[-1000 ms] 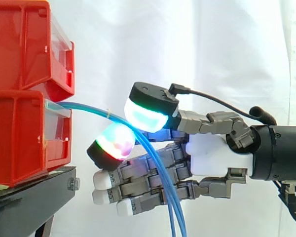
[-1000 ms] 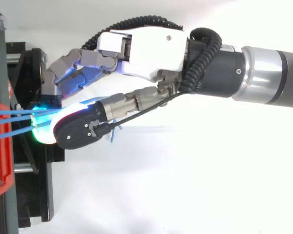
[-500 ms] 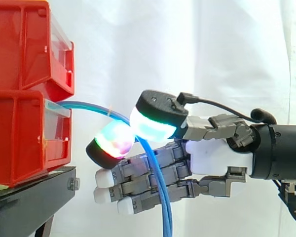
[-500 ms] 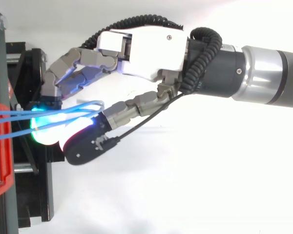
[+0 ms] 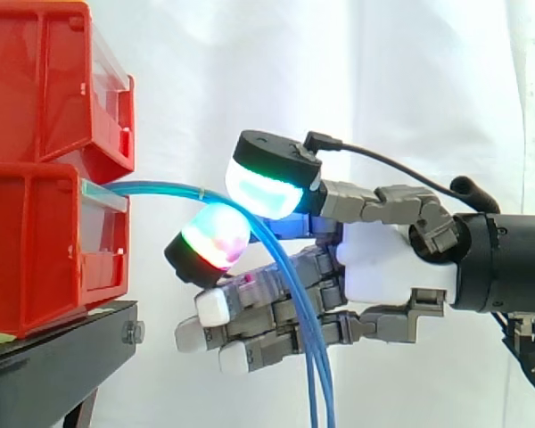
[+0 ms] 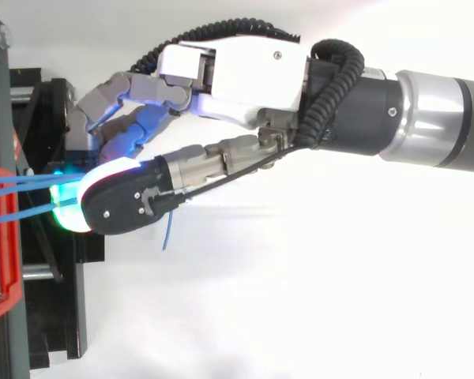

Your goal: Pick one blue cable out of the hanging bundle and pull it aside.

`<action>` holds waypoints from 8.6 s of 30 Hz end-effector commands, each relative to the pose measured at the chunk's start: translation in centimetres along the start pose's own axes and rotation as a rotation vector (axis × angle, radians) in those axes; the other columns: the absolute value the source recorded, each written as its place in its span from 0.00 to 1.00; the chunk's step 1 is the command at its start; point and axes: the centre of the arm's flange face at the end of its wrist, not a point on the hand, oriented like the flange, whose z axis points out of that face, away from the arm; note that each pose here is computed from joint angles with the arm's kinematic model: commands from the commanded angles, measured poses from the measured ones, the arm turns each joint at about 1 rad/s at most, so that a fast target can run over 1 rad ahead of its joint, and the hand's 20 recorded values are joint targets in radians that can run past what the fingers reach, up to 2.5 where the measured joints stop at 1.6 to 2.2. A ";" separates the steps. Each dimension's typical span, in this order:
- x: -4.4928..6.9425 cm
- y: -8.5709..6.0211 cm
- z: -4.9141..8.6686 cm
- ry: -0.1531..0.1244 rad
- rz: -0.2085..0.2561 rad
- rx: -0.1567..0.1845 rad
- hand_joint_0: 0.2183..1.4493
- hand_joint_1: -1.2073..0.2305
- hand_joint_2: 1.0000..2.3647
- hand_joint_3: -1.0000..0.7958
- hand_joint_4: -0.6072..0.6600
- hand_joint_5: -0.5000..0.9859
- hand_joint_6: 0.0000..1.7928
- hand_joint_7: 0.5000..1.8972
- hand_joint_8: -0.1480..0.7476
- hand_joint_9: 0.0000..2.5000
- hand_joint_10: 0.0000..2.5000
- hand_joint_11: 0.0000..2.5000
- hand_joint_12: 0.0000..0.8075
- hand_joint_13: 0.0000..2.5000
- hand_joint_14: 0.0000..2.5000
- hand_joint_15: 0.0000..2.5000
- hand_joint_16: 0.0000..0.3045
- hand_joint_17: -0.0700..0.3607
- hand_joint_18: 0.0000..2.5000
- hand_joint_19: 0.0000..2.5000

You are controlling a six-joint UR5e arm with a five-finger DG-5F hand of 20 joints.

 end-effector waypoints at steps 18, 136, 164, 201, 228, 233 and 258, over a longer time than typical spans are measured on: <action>-0.1 0.8 0.0 0.000 -0.018 -0.010 0.27 0.31 0.00 0.28 0.48 0.24 0.53 0.18 0.41 0.32 0.01 0.16 0.28 0.24 0.01 0.13 0.13 0.36 0.21 0.17; -2.3 2.6 -1.4 -0.009 -0.073 0.073 0.29 0.39 0.01 0.44 0.55 0.22 0.50 0.19 0.43 0.34 0.01 0.22 0.30 0.27 0.01 0.17 0.13 0.38 0.24 0.21; -3.4 2.3 -1.8 -0.021 -0.074 0.101 0.32 0.41 0.01 0.49 0.61 0.24 0.44 0.17 0.46 0.36 0.01 0.22 0.35 0.26 0.01 0.16 0.16 0.42 0.25 0.21; -3.4 3.1 -2.1 -0.019 -0.079 0.114 0.32 0.31 0.01 0.47 0.51 0.22 0.53 0.16 0.41 0.45 0.01 0.48 0.31 0.30 0.01 0.20 0.14 0.38 0.25 0.21; -3.7 2.9 -2.2 -0.016 -0.080 0.131 0.27 0.21 0.00 0.28 0.51 0.24 0.52 0.16 0.41 0.44 0.01 0.39 0.29 0.30 0.01 0.19 0.13 0.38 0.27 0.20; -3.9 3.4 -2.3 -0.018 -0.079 0.126 0.28 0.35 0.00 0.28 0.51 0.25 0.51 0.19 0.40 0.44 0.01 0.38 0.29 0.30 0.01 0.19 0.13 0.37 0.26 0.21; -4.4 4.3 -3.0 -0.012 -0.087 0.158 0.48 0.20 0.00 0.30 0.26 0.25 0.54 0.40 0.36 0.43 0.01 0.36 0.26 0.30 0.01 0.18 0.12 0.35 0.26 0.18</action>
